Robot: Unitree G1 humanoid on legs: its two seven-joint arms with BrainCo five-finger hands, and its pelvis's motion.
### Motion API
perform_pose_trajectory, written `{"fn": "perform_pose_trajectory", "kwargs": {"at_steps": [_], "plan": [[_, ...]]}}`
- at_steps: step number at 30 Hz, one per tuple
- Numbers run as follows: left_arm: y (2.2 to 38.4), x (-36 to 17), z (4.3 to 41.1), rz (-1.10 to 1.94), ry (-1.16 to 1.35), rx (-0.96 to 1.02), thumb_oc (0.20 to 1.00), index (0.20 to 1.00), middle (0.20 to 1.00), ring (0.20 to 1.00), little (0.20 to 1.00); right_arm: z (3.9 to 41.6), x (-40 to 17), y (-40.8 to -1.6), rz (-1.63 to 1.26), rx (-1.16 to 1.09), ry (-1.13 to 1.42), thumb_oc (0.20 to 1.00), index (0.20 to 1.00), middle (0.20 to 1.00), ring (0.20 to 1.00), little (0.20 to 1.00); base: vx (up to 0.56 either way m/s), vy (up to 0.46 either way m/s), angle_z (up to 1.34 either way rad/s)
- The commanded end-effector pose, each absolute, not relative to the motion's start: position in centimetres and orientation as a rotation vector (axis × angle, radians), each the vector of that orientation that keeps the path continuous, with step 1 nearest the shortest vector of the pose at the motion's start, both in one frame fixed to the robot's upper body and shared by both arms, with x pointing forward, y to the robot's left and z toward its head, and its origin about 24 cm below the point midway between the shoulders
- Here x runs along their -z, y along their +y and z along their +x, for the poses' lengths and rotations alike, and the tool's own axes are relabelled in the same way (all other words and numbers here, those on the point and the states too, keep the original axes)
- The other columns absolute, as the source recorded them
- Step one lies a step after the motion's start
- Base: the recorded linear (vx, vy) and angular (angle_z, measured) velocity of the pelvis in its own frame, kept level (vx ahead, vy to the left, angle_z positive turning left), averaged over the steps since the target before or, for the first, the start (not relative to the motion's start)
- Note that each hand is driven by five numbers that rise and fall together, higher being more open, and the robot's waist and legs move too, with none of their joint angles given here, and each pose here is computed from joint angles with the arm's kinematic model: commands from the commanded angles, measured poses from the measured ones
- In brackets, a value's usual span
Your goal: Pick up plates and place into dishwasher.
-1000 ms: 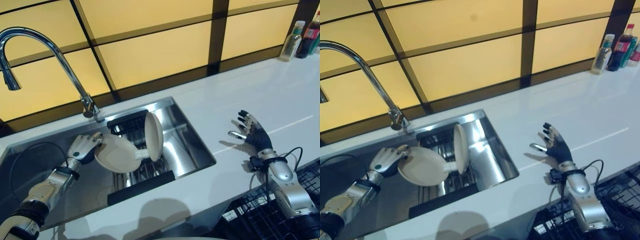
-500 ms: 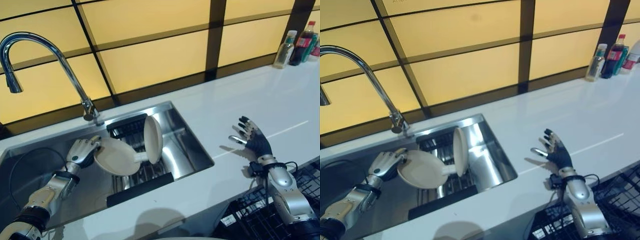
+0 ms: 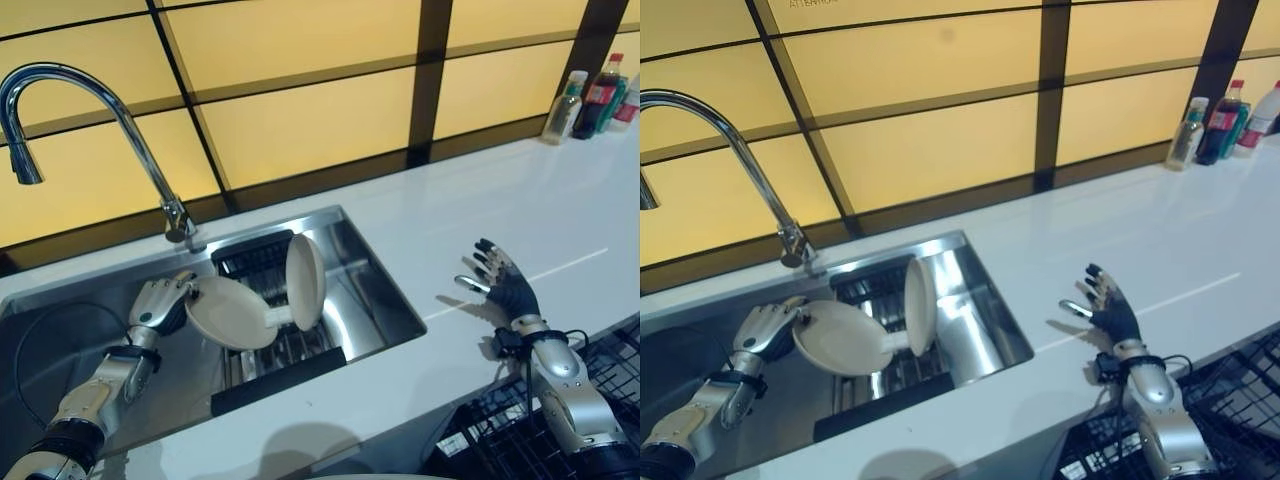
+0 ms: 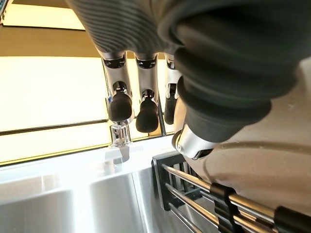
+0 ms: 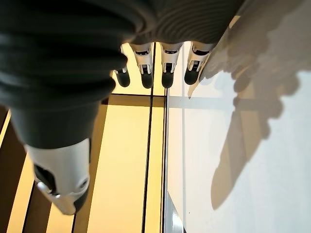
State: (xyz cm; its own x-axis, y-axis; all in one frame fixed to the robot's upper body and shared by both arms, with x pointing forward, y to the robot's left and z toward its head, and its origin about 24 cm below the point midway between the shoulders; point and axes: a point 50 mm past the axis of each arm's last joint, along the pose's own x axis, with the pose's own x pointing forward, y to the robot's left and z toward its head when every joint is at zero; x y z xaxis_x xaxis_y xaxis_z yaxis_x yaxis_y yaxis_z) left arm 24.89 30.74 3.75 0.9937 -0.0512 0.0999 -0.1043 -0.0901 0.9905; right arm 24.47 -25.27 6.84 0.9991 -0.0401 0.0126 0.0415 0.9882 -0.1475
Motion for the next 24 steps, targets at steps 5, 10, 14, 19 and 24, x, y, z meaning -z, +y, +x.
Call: {"fn": "perform_pose_trajectory", "kwargs": {"at_steps": [5,10,14,19,24], "plan": [[34.3,-12.1,27.0,1.861,-0.275,-0.261,0.2,0.2,0.2,0.2,0.2,25.7,-9.0,-24.2,-0.109,0.025,-0.126,1.0,1.0,1.0,1.0,1.0,-0.06,-0.028,0.02],[34.3,-14.3,27.6,1.957,-0.331,-0.212,0.2,0.2,0.2,0.2,0.2,25.9,-9.3,-24.2,-0.103,0.028,-0.143,1.0,1.0,1.0,1.0,1.0,-0.06,-0.036,0.03],[34.0,-15.9,28.1,2.046,-0.367,-0.15,0.2,0.2,0.2,0.2,0.2,26.2,-9.7,-24.3,-0.096,0.031,-0.158,1.0,1.0,1.0,1.0,1.0,-0.06,-0.049,0.02],[34.1,-18.7,28.8,2.018,-0.413,-0.214,0.2,0.2,0.2,0.2,0.2,26.5,-10.1,-24.2,-0.09,0.035,-0.177,1.0,1.0,1.0,1.0,1.0,-0.06,-0.045,0.02],[33.9,-19.9,28.8,1.728,-0.433,-0.329,0.2,0.2,0.2,0.2,0.2,26.2,-10.2,-24.2,-0.084,0.046,-0.199,1.0,1.0,1.0,1.0,1.0,-0.05,-0.05,0.01]]}}
